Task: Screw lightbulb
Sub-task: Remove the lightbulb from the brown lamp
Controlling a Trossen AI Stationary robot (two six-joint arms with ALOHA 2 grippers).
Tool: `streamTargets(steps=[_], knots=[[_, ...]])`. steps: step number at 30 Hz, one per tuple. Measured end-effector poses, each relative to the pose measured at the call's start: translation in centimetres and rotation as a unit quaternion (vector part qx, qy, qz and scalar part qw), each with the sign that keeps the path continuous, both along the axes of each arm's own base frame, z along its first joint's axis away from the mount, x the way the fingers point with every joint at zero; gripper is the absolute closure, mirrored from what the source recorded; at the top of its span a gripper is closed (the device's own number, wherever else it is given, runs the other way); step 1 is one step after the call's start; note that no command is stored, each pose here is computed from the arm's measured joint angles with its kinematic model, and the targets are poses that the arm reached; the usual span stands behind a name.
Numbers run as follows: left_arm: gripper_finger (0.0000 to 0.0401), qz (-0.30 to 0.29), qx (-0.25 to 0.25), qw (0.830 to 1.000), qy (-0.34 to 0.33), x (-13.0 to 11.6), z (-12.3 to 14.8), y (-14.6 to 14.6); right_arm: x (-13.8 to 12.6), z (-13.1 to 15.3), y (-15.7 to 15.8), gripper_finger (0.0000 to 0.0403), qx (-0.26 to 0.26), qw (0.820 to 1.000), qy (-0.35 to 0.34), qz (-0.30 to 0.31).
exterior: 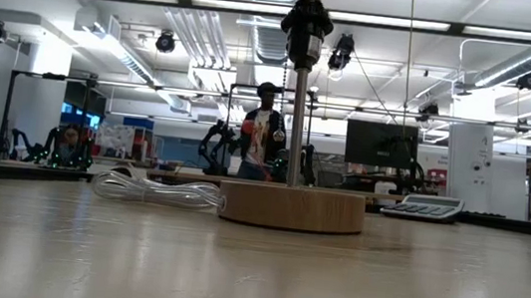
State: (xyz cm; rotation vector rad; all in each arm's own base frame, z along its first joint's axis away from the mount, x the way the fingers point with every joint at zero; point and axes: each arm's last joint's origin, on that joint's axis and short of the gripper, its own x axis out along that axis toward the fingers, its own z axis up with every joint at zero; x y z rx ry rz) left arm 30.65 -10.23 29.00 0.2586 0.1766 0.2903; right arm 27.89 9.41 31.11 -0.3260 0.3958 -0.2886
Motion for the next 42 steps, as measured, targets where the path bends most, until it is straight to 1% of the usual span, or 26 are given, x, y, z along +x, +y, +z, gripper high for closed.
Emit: streamTargets(steps=[20,37,42], knots=[[0.0401,0.009,-0.009,1.000,0.012,-0.1,-0.3,0.1,0.1,-0.1,-0.1,0.0403,-0.002,1.000,-0.004,-0.003],[0.0401,0.013,-0.016,1.000,0.016,-0.1,-0.5,0.1,-0.2,-0.6,-0.1,0.0403,0.031,0.999,0.004,-0.016],[0.0401,0.038,-0.018,0.999,0.026,-0.2,-0.8,0.2,-0.3,-1.0,-0.2,0.0403,0.042,0.999,0.009,-0.022]])
